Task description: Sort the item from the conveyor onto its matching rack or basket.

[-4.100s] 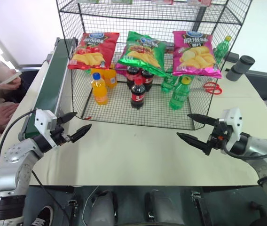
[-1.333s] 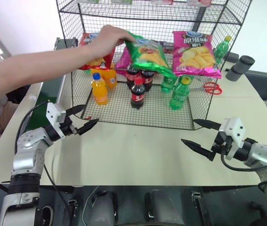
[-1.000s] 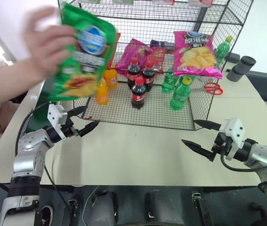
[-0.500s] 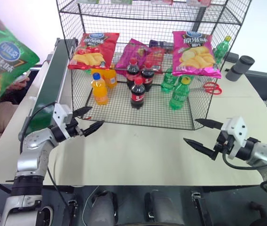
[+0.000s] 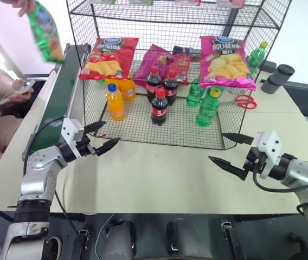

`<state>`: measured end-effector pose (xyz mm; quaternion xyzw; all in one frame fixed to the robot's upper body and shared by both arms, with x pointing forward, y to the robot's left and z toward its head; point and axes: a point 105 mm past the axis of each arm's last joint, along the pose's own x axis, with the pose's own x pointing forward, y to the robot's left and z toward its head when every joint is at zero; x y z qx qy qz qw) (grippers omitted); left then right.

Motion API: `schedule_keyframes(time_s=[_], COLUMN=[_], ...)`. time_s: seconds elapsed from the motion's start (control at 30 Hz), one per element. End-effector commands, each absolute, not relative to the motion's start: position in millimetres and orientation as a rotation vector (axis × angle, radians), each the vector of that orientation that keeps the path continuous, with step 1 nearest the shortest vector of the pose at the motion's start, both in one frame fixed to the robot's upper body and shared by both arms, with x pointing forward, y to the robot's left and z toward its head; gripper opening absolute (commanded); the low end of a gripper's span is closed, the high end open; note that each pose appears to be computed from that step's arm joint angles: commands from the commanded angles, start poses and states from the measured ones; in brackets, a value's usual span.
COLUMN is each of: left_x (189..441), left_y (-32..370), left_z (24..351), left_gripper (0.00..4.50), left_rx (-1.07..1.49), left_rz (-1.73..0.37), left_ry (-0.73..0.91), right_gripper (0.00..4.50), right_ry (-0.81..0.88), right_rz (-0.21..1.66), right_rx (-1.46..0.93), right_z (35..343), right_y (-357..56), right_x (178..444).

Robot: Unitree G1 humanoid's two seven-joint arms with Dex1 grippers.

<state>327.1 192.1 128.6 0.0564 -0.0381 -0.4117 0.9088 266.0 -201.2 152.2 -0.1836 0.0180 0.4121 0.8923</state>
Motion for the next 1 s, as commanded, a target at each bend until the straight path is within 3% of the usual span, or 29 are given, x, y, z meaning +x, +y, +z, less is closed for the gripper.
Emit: schedule_keyframes(time_s=[0.03, 0.3, 0.5, 1.0], left_x=[330, 327, 318, 312], left_y=[191, 197, 199, 206], left_z=[139, 142, 138, 142], left_gripper=[4.50, 4.50, 4.50, 4.50], left_rx=[0.146, 0.157, 0.033, 0.045], left_rz=[-0.861, -0.879, -0.916, -0.896], left_ry=[-0.121, -0.150, -0.115, -0.157], right_gripper=[4.45, 4.45, 4.45, 4.45], right_ry=[-0.006, 0.008, 0.000, -0.017], right_rz=[0.856, 0.868, 0.866, 0.894], right_rx=[-0.415, -0.393, -0.401, -0.429], right_z=[159, 152, 154, 155], right_y=[-198, -195, -195, -192], right_x=[268, 262, 268, 278])
